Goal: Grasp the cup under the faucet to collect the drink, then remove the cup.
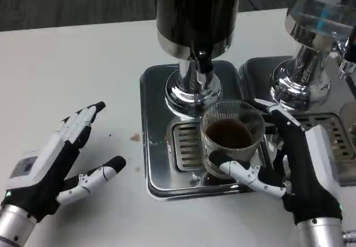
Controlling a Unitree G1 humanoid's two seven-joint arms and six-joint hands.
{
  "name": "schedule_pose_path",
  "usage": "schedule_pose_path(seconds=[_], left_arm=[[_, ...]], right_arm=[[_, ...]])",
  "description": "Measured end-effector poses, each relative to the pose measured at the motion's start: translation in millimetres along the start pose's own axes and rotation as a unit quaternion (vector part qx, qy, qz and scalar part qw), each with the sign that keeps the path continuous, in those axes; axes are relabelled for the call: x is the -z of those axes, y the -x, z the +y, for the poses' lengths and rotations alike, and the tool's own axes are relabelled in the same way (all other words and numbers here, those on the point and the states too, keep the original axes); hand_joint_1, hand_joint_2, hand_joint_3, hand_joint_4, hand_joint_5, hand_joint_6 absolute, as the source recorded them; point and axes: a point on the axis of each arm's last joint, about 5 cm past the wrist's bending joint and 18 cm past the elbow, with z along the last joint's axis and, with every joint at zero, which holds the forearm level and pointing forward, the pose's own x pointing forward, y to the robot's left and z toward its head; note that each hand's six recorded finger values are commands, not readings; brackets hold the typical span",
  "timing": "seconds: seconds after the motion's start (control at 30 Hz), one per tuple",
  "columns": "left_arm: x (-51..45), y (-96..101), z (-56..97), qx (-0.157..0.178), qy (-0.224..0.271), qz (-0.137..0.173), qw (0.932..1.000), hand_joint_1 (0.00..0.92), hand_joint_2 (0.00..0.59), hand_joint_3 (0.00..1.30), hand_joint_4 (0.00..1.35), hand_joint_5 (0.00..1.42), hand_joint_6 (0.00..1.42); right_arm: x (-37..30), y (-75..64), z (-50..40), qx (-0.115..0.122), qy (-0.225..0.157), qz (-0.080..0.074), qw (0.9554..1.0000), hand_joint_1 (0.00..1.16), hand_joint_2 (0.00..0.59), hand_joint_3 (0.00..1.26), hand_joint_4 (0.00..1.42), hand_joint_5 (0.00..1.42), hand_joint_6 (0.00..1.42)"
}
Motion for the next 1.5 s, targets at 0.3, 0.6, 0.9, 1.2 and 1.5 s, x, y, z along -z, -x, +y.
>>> schedule_pose_path(seconds=[0.3, 0.6, 0.9, 1.2, 1.5], left_arm=[[-5.9, 13.1, 3.6, 0.024, -0.045, -0.010, 0.9987, 0.000, 0.131, 0.00, 0.00, 0.00, 0.00], [-13.4, 26.2, 4.2, 0.038, -0.065, -0.022, 0.9969, 0.000, 0.132, 0.00, 0.00, 0.00, 0.00], [-16.4, 54.2, 4.1, 0.056, -0.069, -0.009, 0.9960, 0.000, 0.136, 0.00, 0.00, 0.00, 0.00], [-15.9, 65.7, 10.6, 0.054, -0.077, -0.008, 0.9955, 0.000, 0.138, 0.00, 0.00, 0.00, 0.00], [-19.7, 66.3, 10.2, 0.051, -0.078, -0.015, 0.9955, 0.000, 0.138, 0.00, 0.00, 0.00, 0.00]], right_arm=[[-4.3, 13.4, -1.8, -0.014, -0.005, -0.018, 0.9997, 0.92, 0.142, 0.61, 0.68, 0.97, 1.38], [-8.1, 22.8, -2.3, -0.019, -0.016, -0.030, 0.9992, 0.92, 0.142, 0.61, 0.68, 0.97, 1.38], [-10.0, 29.8, -7.5, -0.027, -0.015, -0.039, 0.9988, 0.92, 0.142, 0.61, 0.69, 0.97, 1.38], [-12.3, 36.0, -9.4, -0.033, -0.015, -0.044, 0.9984, 0.92, 0.142, 0.62, 0.70, 0.98, 1.38], [-13.6, 40.0, -12.2, -0.048, -0.022, -0.042, 0.9977, 0.92, 0.142, 0.62, 0.70, 0.98, 1.38]])
